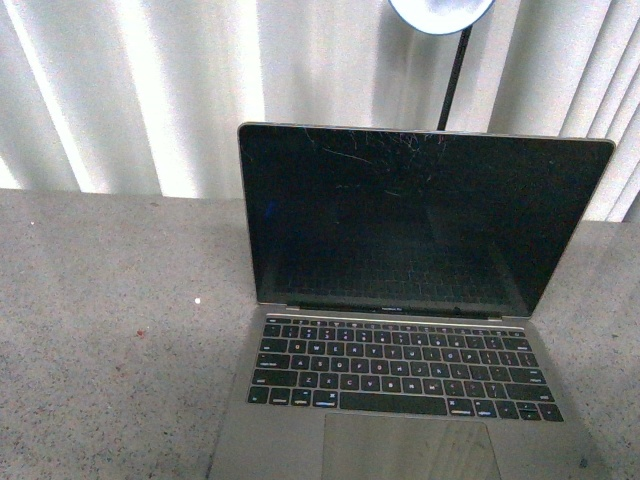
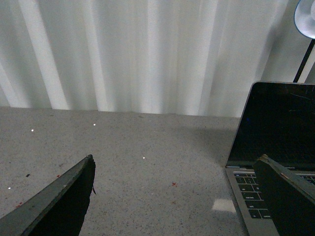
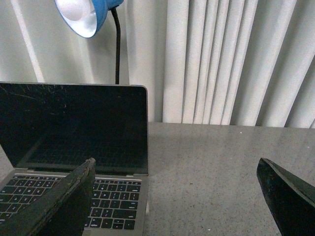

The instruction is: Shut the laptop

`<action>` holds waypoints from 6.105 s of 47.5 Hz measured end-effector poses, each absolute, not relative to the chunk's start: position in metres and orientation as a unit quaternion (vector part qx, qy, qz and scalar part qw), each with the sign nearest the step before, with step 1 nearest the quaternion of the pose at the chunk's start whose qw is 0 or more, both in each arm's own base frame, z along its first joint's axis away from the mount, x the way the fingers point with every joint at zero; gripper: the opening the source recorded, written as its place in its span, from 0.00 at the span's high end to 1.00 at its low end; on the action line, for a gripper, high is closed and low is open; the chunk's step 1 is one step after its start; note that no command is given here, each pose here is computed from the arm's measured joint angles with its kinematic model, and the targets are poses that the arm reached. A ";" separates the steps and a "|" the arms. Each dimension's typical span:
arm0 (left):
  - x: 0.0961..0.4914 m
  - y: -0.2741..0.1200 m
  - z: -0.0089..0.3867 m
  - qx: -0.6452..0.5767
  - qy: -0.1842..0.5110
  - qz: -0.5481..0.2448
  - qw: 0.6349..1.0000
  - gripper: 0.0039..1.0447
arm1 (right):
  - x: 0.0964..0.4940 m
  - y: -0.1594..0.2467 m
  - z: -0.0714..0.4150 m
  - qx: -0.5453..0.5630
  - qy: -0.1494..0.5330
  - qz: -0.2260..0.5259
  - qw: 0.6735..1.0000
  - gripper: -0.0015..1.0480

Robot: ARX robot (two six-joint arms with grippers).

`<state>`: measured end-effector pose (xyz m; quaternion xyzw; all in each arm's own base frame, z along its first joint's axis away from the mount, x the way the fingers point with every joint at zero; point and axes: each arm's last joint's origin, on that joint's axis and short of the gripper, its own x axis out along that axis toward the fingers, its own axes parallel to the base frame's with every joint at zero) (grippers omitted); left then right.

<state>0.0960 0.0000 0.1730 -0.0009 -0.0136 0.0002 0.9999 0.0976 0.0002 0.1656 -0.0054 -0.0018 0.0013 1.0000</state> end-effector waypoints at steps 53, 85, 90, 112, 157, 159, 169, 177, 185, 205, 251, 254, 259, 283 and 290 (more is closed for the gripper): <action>0.096 0.000 0.173 -0.001 -0.014 0.000 1.000 0.06 | 0.098 0.000 0.166 -0.005 -0.002 0.001 1.000 0.07; 0.099 0.000 0.159 -0.124 0.162 0.074 0.976 0.06 | 0.105 -0.004 0.164 0.090 0.074 -0.094 0.989 0.07; 0.099 -0.001 0.161 -0.153 0.147 0.072 0.975 0.06 | 0.109 -0.008 0.167 0.098 0.060 -0.095 0.989 0.07; 0.175 -0.005 0.184 -0.074 0.071 -0.031 0.994 0.06 | 0.192 -0.057 0.200 -0.015 0.003 -0.093 0.996 0.07; 0.415 -0.079 0.304 0.536 0.174 -0.231 0.793 0.06 | 0.408 -0.086 0.274 -0.469 0.017 0.214 0.857 0.07; 0.418 -0.084 0.308 0.538 0.176 -0.232 0.791 0.06 | 0.411 -0.086 0.274 -0.473 0.018 0.221 0.853 0.07; 0.433 -0.103 0.320 0.551 0.186 -0.239 0.778 0.06 | 0.425 -0.080 0.262 -0.488 0.039 0.269 0.829 0.07; 0.441 -0.112 0.318 0.556 0.195 -0.239 0.772 0.06 | 0.432 -0.071 0.259 -0.501 0.043 0.293 0.813 0.07; 0.446 -0.121 0.308 0.557 0.199 -0.248 0.767 0.06 | 0.439 -0.059 0.258 -0.509 0.044 0.315 0.800 0.07; 0.447 -0.130 0.302 0.558 0.192 -0.262 0.763 0.48 | 0.442 -0.052 0.245 -0.501 0.071 0.355 0.786 0.63; 0.434 -0.143 0.261 0.568 0.226 -0.329 0.720 0.97 | 0.428 -0.025 0.224 -0.436 0.168 0.448 0.762 0.97; 0.434 -0.143 0.262 0.568 0.225 -0.330 0.720 0.97 | 0.426 -0.024 0.223 -0.430 0.178 0.454 0.760 0.97; 0.433 -0.143 0.262 0.568 0.226 -0.331 0.719 0.97 | 0.424 -0.022 0.222 -0.425 0.186 0.460 0.757 0.97; 0.414 -0.142 0.259 0.565 0.231 -0.353 0.709 0.97 | 0.407 -0.012 0.230 -0.417 0.213 0.479 0.743 0.97; 0.401 -0.144 0.258 0.566 0.226 -0.361 0.706 0.97 | 0.402 -0.009 0.231 -0.415 0.219 0.482 0.740 0.97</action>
